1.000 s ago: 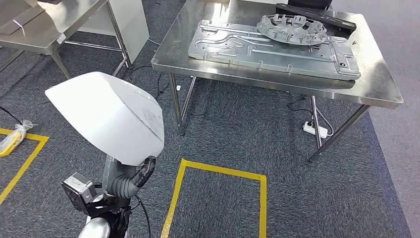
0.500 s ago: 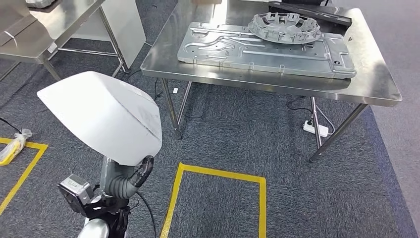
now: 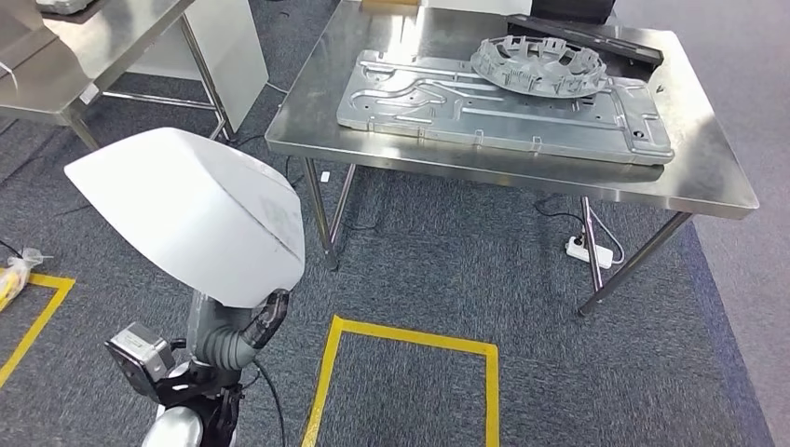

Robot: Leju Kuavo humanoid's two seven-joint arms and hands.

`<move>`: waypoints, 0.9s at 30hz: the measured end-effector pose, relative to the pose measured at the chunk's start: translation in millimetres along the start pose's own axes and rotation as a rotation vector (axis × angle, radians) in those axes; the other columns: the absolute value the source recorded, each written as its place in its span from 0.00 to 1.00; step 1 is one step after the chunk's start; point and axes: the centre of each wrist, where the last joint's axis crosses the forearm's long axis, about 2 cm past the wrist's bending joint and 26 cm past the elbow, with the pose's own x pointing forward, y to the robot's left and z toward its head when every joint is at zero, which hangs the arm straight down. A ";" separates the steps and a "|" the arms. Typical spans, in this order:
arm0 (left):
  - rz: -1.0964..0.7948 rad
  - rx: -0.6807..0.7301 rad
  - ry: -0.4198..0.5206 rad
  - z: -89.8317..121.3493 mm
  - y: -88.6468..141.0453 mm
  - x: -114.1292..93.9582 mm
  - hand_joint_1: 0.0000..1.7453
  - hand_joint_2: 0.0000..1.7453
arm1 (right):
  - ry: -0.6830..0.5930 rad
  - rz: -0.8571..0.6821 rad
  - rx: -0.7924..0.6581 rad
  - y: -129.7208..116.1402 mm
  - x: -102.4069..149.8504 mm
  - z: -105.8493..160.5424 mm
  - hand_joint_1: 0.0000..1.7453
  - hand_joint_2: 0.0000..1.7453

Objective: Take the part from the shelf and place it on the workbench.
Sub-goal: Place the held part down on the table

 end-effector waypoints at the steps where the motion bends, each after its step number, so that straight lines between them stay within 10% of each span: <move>1: 0.000 0.000 0.001 0.3 0.0 -0.1 1.00 1.00 | 0.002 0.003 -0.002 -0.4 -0.3 -0.3 0.00 0.00; 27: 0.000 -0.040 0.007 12.3 -3.2 2.7 1.00 1.00 | 0.027 0.012 0.002 15.5 -6.6 15.0 0.00 0.00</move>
